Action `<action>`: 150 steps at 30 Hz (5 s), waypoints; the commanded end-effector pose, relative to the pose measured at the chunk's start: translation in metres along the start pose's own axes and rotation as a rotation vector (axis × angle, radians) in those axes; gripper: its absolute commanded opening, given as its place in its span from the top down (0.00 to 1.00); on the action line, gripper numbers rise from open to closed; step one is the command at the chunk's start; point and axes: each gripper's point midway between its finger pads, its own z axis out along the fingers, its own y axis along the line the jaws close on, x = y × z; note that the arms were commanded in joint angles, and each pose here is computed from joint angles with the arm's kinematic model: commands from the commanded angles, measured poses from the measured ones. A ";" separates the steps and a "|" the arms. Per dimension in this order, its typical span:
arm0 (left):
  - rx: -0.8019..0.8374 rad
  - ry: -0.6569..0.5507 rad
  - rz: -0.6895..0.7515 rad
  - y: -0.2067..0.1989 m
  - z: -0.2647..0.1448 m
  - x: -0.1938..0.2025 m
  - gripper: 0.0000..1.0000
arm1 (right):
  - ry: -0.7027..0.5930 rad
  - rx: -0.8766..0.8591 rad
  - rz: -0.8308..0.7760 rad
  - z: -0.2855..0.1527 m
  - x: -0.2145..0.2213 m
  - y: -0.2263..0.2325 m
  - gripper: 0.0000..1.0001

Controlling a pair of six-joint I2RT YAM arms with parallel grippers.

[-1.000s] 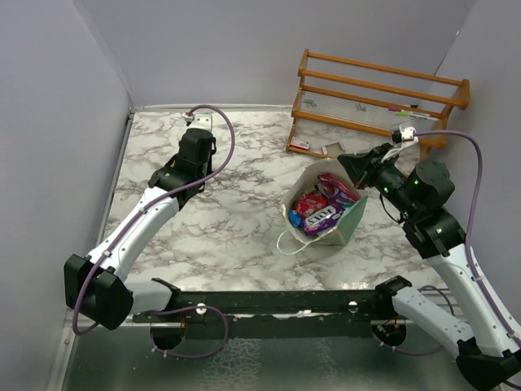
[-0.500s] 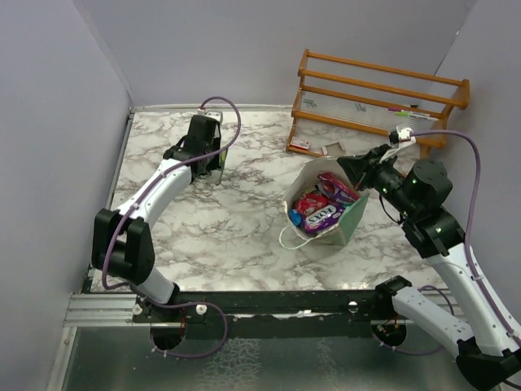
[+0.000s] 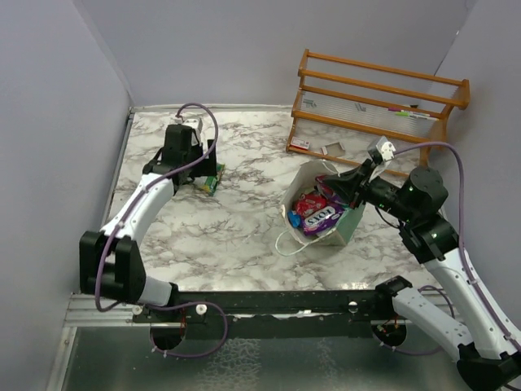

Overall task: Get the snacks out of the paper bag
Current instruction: Place the snack at the center of the board, then take out the snack from the paper bag, then place the snack at the center of the board.

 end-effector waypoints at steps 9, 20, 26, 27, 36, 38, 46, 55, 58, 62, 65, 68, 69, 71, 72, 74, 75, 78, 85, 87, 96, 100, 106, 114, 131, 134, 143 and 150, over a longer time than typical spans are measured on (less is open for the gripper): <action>0.713 -0.447 0.076 -0.124 -0.160 -0.055 0.10 | -0.068 -0.200 -0.063 -0.014 -0.012 0.041 0.98; 1.179 -0.650 0.353 -0.241 -0.269 -0.013 0.13 | -0.125 -0.237 -0.014 -0.012 -0.032 0.049 0.98; 1.136 -0.681 0.712 -0.289 -0.260 0.034 0.17 | -0.149 -0.231 -0.011 -0.017 -0.039 0.052 0.98; 1.114 -0.691 0.779 -0.295 -0.256 0.040 0.18 | -0.151 -0.231 -0.008 -0.018 -0.040 0.052 0.98; 0.937 -0.854 1.251 -0.324 -0.218 0.074 0.23 | -0.163 -0.241 -0.007 -0.021 -0.048 0.057 0.98; 0.868 -0.845 1.306 -0.326 -0.202 0.072 0.25 | -0.164 -0.243 -0.007 -0.023 -0.048 0.058 0.98; 0.713 -0.860 1.472 -0.342 -0.161 0.066 0.39 | -0.182 -0.244 -0.002 -0.029 -0.051 0.061 0.98; 0.658 -0.969 1.537 -0.374 -0.142 0.056 0.32 | -0.198 -0.256 0.005 -0.032 -0.057 0.066 0.98; 0.657 -0.961 1.539 -0.380 -0.131 0.054 0.31 | -0.197 -0.254 0.005 -0.032 -0.057 0.065 0.98; 0.633 -0.944 1.560 -0.385 -0.118 0.052 0.31 | -0.195 -0.245 0.006 -0.033 -0.056 0.064 0.98; 0.607 -0.905 1.593 -0.389 -0.100 0.053 0.32 | -0.198 -0.244 0.003 -0.034 -0.057 0.065 0.98; 0.603 -0.851 1.641 -0.391 -0.082 0.061 0.36 | -0.197 -0.236 0.001 -0.034 -0.058 0.064 0.98; 0.607 -0.844 1.648 -0.392 -0.079 0.064 0.36 | -0.197 -0.233 0.000 -0.034 -0.059 0.063 0.98; 0.617 -0.810 1.658 -0.391 -0.072 0.067 0.37 | -0.196 -0.228 -0.003 -0.034 -0.061 0.063 0.98; 0.623 -0.786 1.671 -0.390 -0.069 0.071 0.38 | -0.199 -0.227 -0.005 -0.035 -0.062 0.063 0.98; 0.632 -0.760 1.685 -0.389 -0.064 0.077 0.42 | -0.203 -0.221 -0.008 -0.036 -0.063 0.062 0.98; 0.632 -0.752 1.686 -0.387 -0.062 0.079 0.52 | -0.206 -0.217 -0.010 -0.036 -0.064 0.062 0.98; 0.605 -0.773 1.656 -0.382 -0.068 0.071 0.69 | -0.205 -0.195 -0.008 -0.036 -0.063 0.058 0.98; 0.632 -0.858 1.501 -0.371 -0.116 0.044 0.91 | -0.193 -0.130 -0.004 -0.033 -0.058 0.046 0.98; 0.658 -0.873 1.454 -0.366 -0.130 0.042 0.98 | -0.193 -0.098 0.002 -0.033 -0.057 0.041 0.98; 0.783 -0.934 1.264 -0.344 -0.192 0.030 1.00 | -0.196 0.097 0.064 -0.033 -0.053 0.007 0.98; 0.825 -0.954 1.174 -0.333 -0.223 0.021 1.00 | -0.201 0.178 0.101 -0.033 -0.049 -0.008 0.98; 0.835 -0.976 0.971 -0.314 -0.265 -0.011 1.00 | -0.215 0.264 0.151 -0.032 -0.044 -0.024 0.98; 0.559 -0.927 0.672 -0.259 -0.291 -0.082 1.00 | -0.193 0.330 0.166 -0.020 -0.042 -0.043 0.98; 0.084 -0.915 0.272 -0.130 -0.300 -0.143 1.00 | -0.207 0.349 0.146 -0.040 -0.041 -0.037 0.98; 0.020 -0.873 0.228 -0.111 -0.281 -0.149 1.00 | -0.210 0.385 0.127 -0.047 -0.045 -0.041 0.98; -0.015 -0.705 0.214 -0.083 -0.206 -0.146 1.00 | -0.221 0.407 0.112 -0.053 -0.053 -0.041 0.98; 0.165 -0.572 0.085 -0.079 -0.134 -0.128 1.00 | -0.212 0.405 0.099 -0.052 -0.053 -0.042 0.98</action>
